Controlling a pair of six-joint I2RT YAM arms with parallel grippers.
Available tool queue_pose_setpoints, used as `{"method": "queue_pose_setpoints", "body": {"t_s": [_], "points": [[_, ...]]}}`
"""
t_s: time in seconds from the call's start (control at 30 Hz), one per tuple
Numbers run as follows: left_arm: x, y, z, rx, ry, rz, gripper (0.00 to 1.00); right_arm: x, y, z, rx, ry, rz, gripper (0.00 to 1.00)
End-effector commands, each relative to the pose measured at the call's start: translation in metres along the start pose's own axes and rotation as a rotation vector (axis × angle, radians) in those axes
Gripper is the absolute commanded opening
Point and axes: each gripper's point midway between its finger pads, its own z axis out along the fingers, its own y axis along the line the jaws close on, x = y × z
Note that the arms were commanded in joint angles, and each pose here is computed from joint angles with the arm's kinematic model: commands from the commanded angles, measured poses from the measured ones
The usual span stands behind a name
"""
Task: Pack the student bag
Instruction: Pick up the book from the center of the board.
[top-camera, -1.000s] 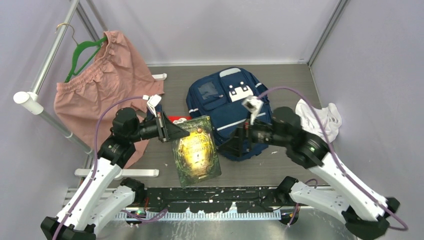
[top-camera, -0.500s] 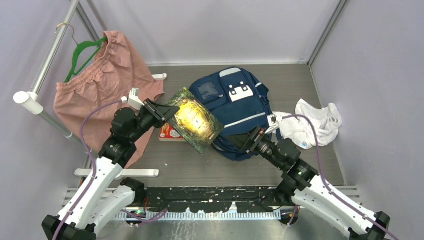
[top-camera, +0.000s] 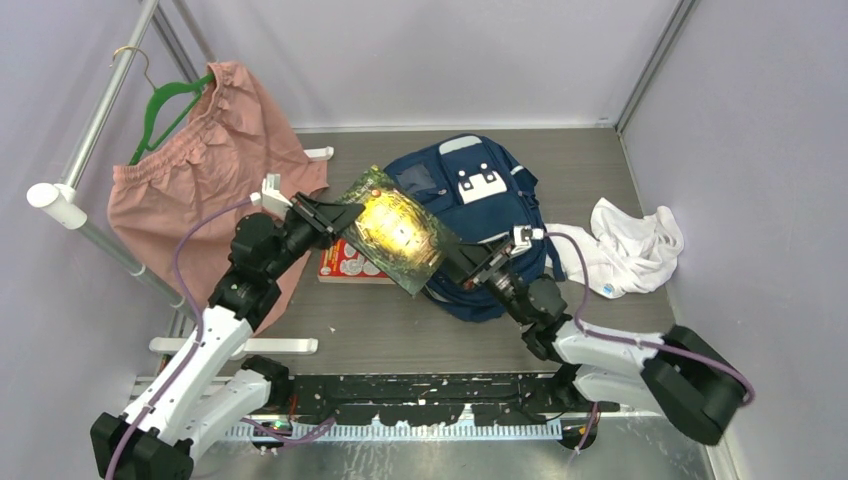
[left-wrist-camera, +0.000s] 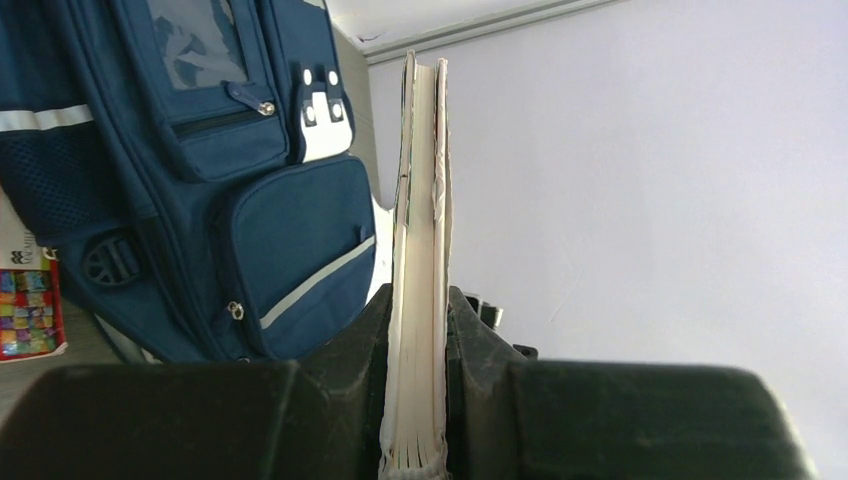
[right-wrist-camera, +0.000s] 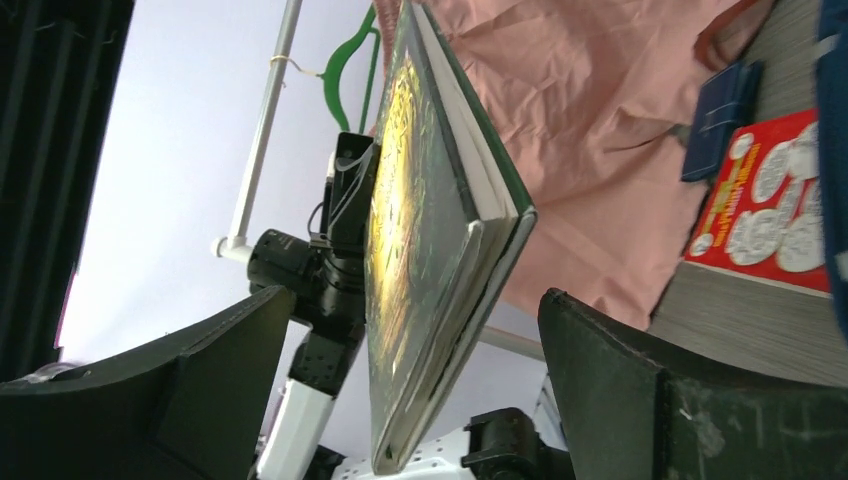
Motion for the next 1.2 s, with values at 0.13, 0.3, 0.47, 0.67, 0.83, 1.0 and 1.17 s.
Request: {"method": "queue_pose_setpoints", "body": {"t_s": [0.13,0.3,0.47,0.67,0.83,1.0,1.17], "points": [[-0.01,-0.056,-0.006,0.216,-0.023,0.013,0.0,0.004,0.076,0.022,-0.295,0.02,0.03,1.0],[-0.004,-0.056,0.001,0.22,0.018,0.039,0.0,0.007,0.083,0.036,-0.305,0.034,0.016,0.76],[-0.004,-0.055,0.003,0.224,0.024,0.044,0.0,0.014,0.081,0.048,-0.302,0.075,0.078,0.41],[-0.004,-0.049,0.004,0.211,0.016,0.047,0.0,0.019,0.074,0.048,-0.278,0.099,0.114,0.03],[0.003,-0.061,0.0,0.217,0.08,0.14,0.76,-0.027,0.063,0.026,-0.238,-0.007,0.082,0.01],[0.007,-0.054,-0.007,0.066,0.115,0.395,0.84,-0.114,0.021,-0.021,0.113,-0.203,-0.014,0.01],[0.061,-0.032,0.003,-0.102,0.251,0.768,0.84,-0.174,0.016,-0.121,0.745,-0.494,-0.492,0.01]]}}
